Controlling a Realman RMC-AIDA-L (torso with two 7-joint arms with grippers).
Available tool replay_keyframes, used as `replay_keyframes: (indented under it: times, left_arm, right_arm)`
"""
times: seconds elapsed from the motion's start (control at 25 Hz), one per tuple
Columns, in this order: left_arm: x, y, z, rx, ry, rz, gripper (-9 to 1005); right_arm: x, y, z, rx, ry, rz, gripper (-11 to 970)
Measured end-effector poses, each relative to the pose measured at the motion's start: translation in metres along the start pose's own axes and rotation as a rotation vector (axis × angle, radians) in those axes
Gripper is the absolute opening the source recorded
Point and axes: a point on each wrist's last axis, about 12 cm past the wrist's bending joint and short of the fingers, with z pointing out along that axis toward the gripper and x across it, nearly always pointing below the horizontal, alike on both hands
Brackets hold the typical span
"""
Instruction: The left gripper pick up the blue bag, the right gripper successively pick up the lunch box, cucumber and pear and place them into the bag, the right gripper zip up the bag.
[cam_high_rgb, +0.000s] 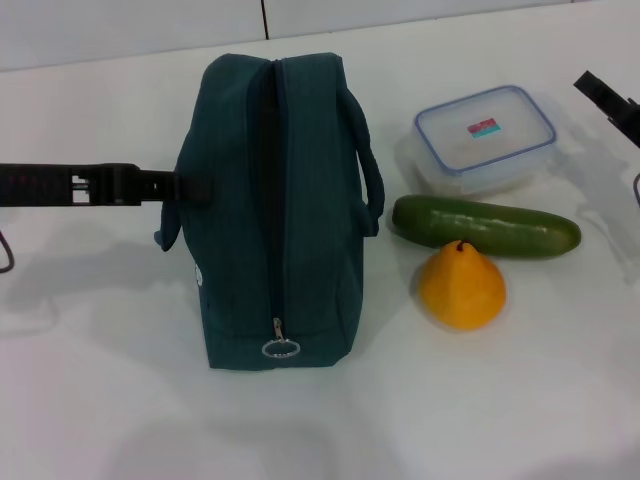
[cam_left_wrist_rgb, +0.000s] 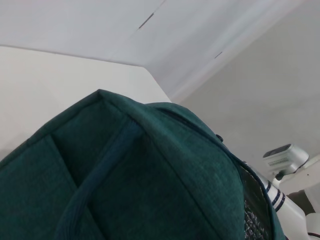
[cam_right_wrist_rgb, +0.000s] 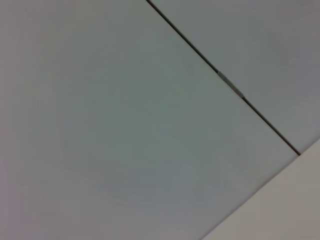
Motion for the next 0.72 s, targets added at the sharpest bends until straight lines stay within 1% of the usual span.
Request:
replay_keyframes:
  times: [0.28, 0.48, 0.72]
  left_arm:
    - [-0.001, 0.000, 0.000, 0.000, 0.003, 0.003, 101]
    - [-0.001, -0.001, 0.001, 0.001, 0.005, 0.009, 101]
    - [-0.002, -0.001, 0.001, 0.002, 0.008, 0.025, 101]
  right_arm:
    - [0.004, 0.002, 0.006, 0.019, 0.014, 0.100, 610]
    - [0.014, 0.009, 0.015, 0.011, 0.045, 0.157, 606]
    - [0.019, 0.014, 0.020, -0.002, 0.070, 0.190, 602]
